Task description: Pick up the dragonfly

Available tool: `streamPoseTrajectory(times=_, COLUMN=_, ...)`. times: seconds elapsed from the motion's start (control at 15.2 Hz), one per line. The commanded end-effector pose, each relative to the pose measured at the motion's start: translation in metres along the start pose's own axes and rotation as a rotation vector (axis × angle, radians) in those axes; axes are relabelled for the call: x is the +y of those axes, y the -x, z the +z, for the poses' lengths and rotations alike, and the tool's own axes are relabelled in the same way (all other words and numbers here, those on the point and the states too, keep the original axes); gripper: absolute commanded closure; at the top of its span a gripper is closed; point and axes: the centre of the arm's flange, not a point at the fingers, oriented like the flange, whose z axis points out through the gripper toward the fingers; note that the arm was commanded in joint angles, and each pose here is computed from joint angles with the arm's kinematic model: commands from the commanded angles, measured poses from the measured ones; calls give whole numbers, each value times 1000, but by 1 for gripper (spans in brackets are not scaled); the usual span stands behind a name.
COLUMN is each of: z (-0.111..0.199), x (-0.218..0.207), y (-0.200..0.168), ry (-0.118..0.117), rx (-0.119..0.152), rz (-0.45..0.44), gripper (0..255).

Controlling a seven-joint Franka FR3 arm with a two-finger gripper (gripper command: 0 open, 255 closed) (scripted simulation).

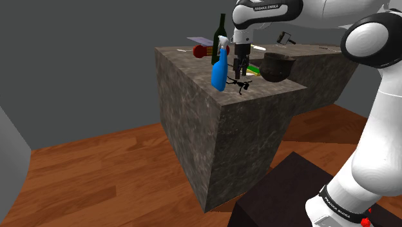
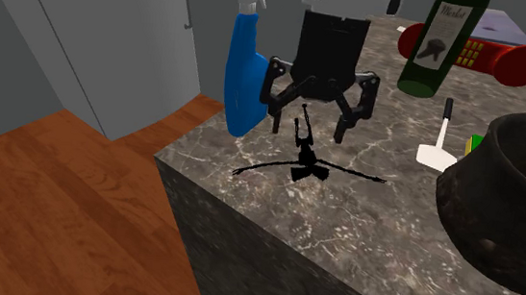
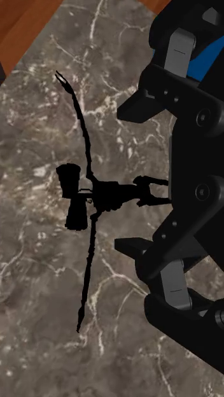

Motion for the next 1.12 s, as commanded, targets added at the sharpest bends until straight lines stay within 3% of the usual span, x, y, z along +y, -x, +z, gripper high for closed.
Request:
streamPoseTrajectory(times=0.0, z=-5, x=3, y=-18, ry=6, rx=-2, rz=-23, gripper=0)
streamPoseTrajectory(times=0.59, z=34, x=6, y=-25, ry=6, rx=-2, rz=-23, gripper=0)
streamPoseTrajectory(times=0.66, z=34, x=6, y=-25, ry=6, rx=-3, rz=-23, gripper=255)
streamPoseTrajectory(times=1.06, z=34, x=6, y=-25, ry=6, rx=-3, rz=-23, gripper=255)
